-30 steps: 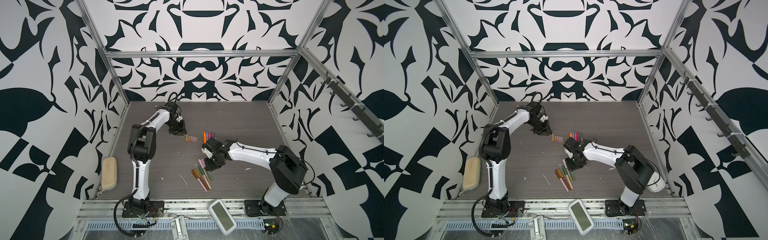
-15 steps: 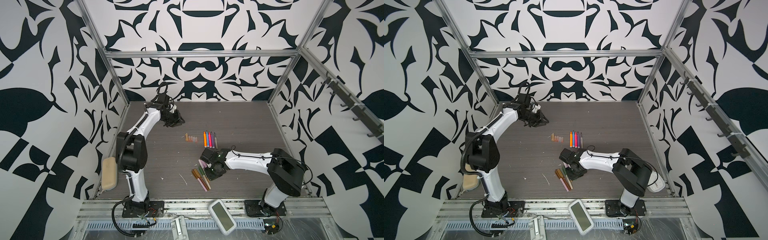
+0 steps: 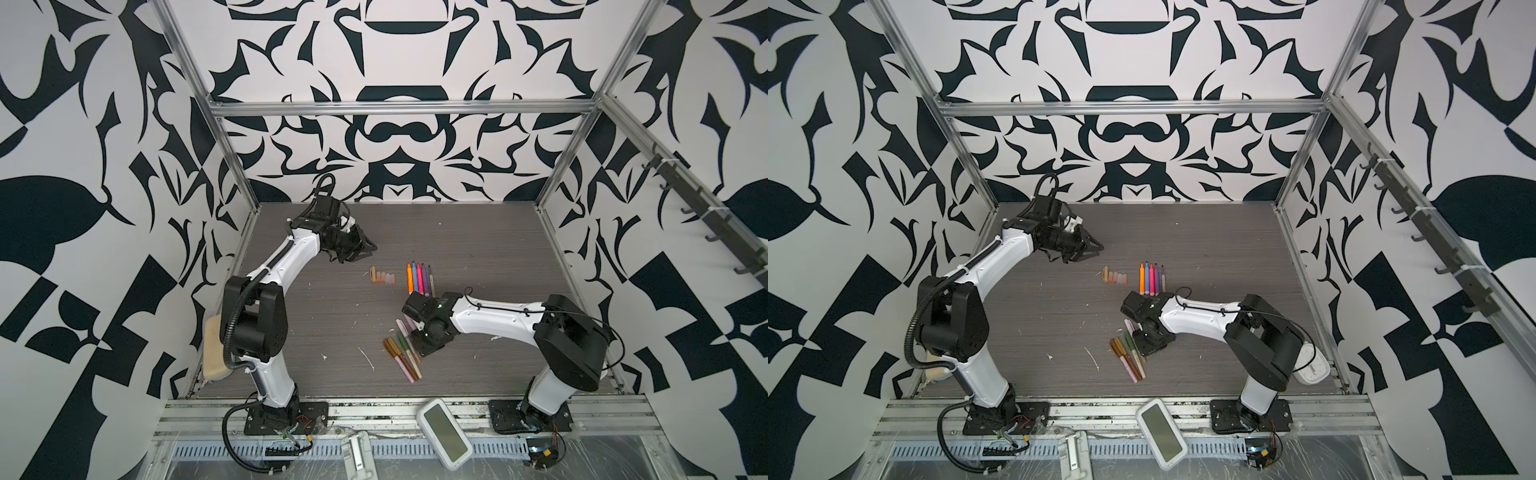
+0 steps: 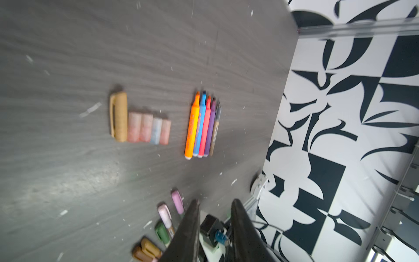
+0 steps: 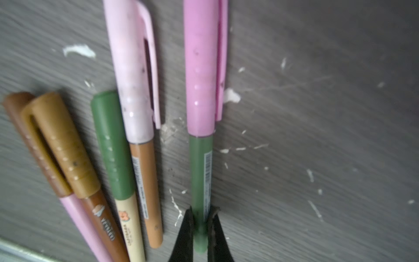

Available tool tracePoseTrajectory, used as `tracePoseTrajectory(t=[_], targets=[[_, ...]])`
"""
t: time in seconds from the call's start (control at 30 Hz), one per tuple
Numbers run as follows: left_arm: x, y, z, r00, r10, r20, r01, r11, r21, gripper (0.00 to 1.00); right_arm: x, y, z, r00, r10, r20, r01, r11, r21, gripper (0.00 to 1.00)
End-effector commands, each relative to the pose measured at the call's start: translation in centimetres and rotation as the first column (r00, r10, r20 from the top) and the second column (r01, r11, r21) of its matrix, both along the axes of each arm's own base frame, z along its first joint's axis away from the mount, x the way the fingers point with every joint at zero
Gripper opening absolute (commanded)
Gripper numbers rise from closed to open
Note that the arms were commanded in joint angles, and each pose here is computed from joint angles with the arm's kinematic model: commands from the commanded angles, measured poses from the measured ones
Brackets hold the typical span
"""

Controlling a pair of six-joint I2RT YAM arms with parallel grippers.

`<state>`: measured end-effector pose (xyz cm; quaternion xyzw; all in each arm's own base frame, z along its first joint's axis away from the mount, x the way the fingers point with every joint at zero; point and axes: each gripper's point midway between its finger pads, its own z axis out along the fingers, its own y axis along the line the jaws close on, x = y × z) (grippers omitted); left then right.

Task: Open the pen caps
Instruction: 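Close the right gripper on the green pen and lift it while the left gripper approaches, then raise the green pen to the left gripper while it grasps the pink cap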

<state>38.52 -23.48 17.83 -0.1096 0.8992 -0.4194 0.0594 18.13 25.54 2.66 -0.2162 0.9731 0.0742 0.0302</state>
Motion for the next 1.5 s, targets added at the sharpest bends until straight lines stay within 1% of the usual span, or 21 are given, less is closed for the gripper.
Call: tracePoseTrajectory(t=[0.0, 0.13, 0.23, 0.33, 0.5, 0.67, 0.97, 1.0, 1.03, 1.07, 1.1, 1.17, 1.2, 1.23, 1.33, 1.47], targets=[[-0.4, -1.8, -0.6, 0.999, -0.020, -0.039, 0.018, 0.999, -0.041, 0.29, 1.5, 0.9, 4.0, 0.999, 0.048, 0.016, -0.049, 0.994, 0.097, 0.00], [-1.5, -4.8, -1.2, 0.995, -0.082, -0.057, 0.079, 0.995, -0.057, 0.29, 3.9, 1.4, 7.3, 1.000, -0.012, -0.021, 0.016, 0.977, 0.212, 0.00], [-2.0, -6.2, -1.6, 0.993, -0.105, -0.058, 0.101, 0.993, -0.059, 0.29, 5.8, 1.9, 9.4, 0.997, -0.064, -0.048, 0.075, 0.955, 0.286, 0.00], [-2.1, -6.9, -1.8, 0.992, -0.106, -0.062, 0.102, 0.992, -0.069, 0.30, 7.1, 2.5, 10.6, 0.993, -0.093, -0.078, 0.114, 0.937, 0.330, 0.00], [-2.2, -6.9, -2.4, 0.992, -0.106, -0.071, 0.103, 0.993, -0.050, 0.30, 8.5, 3.3, 12.1, 0.991, -0.116, -0.067, 0.133, 0.923, 0.362, 0.00], [-2.4, -7.2, -2.9, 0.988, -0.121, -0.096, 0.116, 0.992, -0.058, 0.30, 9.4, 4.5, 13.1, 0.991, -0.116, -0.068, 0.133, 0.908, 0.398, 0.00], [-2.4, -7.5, -3.1, 0.985, -0.136, -0.103, 0.131, 0.990, -0.055, 0.29, 11.1, 5.4, 15.0, 0.991, -0.133, -0.023, 0.130, 0.894, 0.429, 0.00], [-2.4, -7.5, -3.1, 0.985, -0.138, -0.101, 0.132, 0.990, -0.057, 0.26, 11.2, 5.5, 15.1, 0.991, -0.134, -0.021, 0.129, 0.893, 0.431, 0.00], [-2.3, -7.6, -3.0, 0.985, -0.141, -0.100, 0.136, 0.989, -0.061, 0.17, 11.3, 5.6, 15.1, 0.991, -0.132, -0.022, 0.128, 0.892, 0.433, 0.00], [-2.3, -7.7, -2.8, 0.985, -0.144, -0.097, 0.138, 0.988, -0.065, 0.03, 11.2, 5.7, 15.1, 0.992, -0.125, -0.027, 0.124, 0.890, 0.439, 0.00], [-2.2, -7.7, -2.7, 0.985, -0.145, -0.095, 0.139, 0.988, -0.068, 0.00, 11.3, 5.9, 15.3, 0.992, -0.121, -0.028, 0.120, 0.885, 0.450, 0.07], [-2.1, -7.9, -2.2, 0.985, -0.147, -0.084, 0.141, 0.987, -0.074, 0.00, 11.6, 6.1, 15.5, 0.992, -0.127, -0.022, 0.122, 0.870, 0.478, 0.34], [-2.1, -7.9, -2.0, 0.985, -0.149, -0.082, 0.143, 0.987, -0.077, 0.00, 11.8, 6.1, 15.6, 0.990, -0.141, -0.018, 0.132, 0.863, 0.488, 0.42], [-2.0, -8.0, -1.8, 0.986, -0.149, -0.076, 0.143, 0.987, -0.080, 0.00, 12.4, 6.1, 15.6, 0.987, -0.162, -0.010, 0.145, 0.853, 0.502, 0.46], [-1.8, -8.1, -1.2, 0.987, -0.148, -0.069, 0.141, 0.986, -0.087, 0.00, 13.5, 5.6, 15.2, 0.975, -0.223, -0.021, 0.202, 0.835, 0.512, 0.45], [-1.7, -8.2, -0.7, 0.987, -0.143, -0.071, 0.136, 0.986, -0.094, 0.00, 14.3, 5.5, 14.7, 0.965, -0.262, -0.015, 0.232, 0.824, 0.517, 0.38]])
